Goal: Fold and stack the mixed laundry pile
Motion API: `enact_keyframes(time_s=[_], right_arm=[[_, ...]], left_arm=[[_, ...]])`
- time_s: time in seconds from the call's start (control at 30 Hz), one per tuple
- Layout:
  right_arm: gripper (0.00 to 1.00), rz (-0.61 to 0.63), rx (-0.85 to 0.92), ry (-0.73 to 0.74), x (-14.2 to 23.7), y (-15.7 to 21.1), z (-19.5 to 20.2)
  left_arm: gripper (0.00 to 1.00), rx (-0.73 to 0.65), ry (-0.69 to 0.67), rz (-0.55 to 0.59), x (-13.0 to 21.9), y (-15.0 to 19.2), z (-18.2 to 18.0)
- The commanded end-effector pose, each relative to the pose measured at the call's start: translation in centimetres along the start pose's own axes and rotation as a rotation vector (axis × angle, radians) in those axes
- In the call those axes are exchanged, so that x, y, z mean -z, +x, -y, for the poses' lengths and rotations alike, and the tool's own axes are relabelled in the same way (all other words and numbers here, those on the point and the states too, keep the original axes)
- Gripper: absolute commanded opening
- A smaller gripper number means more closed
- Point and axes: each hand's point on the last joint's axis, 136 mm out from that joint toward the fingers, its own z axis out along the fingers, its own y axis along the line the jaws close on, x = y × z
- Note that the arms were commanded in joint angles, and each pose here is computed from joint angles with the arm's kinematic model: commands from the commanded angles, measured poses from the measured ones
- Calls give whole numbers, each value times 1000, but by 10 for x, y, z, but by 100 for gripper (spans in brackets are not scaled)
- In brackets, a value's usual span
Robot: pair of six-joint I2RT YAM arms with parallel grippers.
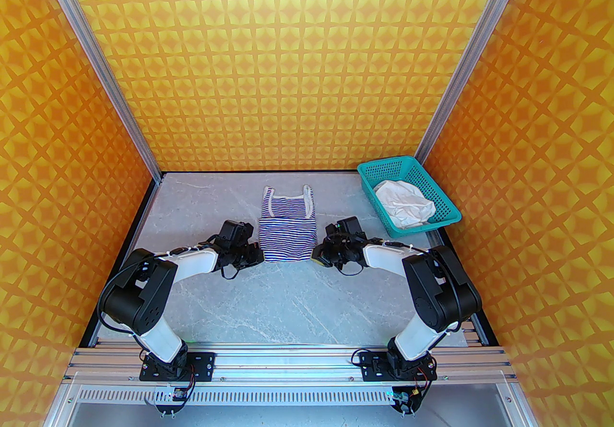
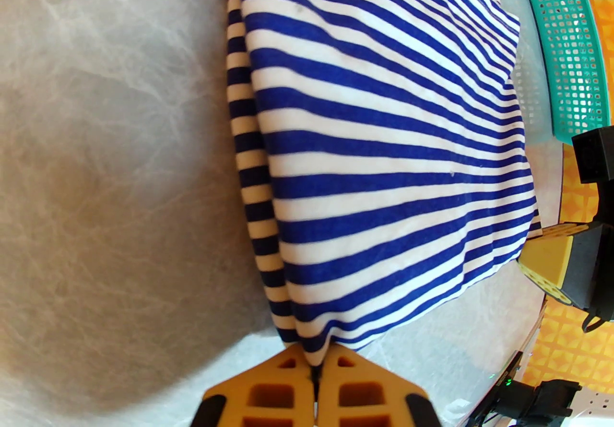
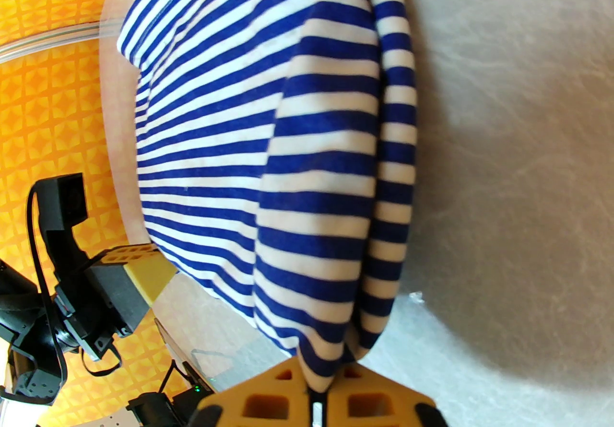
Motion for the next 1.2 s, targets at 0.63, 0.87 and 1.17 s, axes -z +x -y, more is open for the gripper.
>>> enact_keyframes(time_s=[0.63, 0.87, 1.17], right_arm=[[0, 90, 140, 161, 91, 15, -29], [0, 118, 204, 132, 90, -48, -71], [0, 121, 196, 63, 66, -124, -98]], left_arm=[[0, -145, 4, 90, 82, 3, 51], [0, -136, 43, 192, 90, -69, 72], [0, -93, 63, 254, 69, -143, 65]])
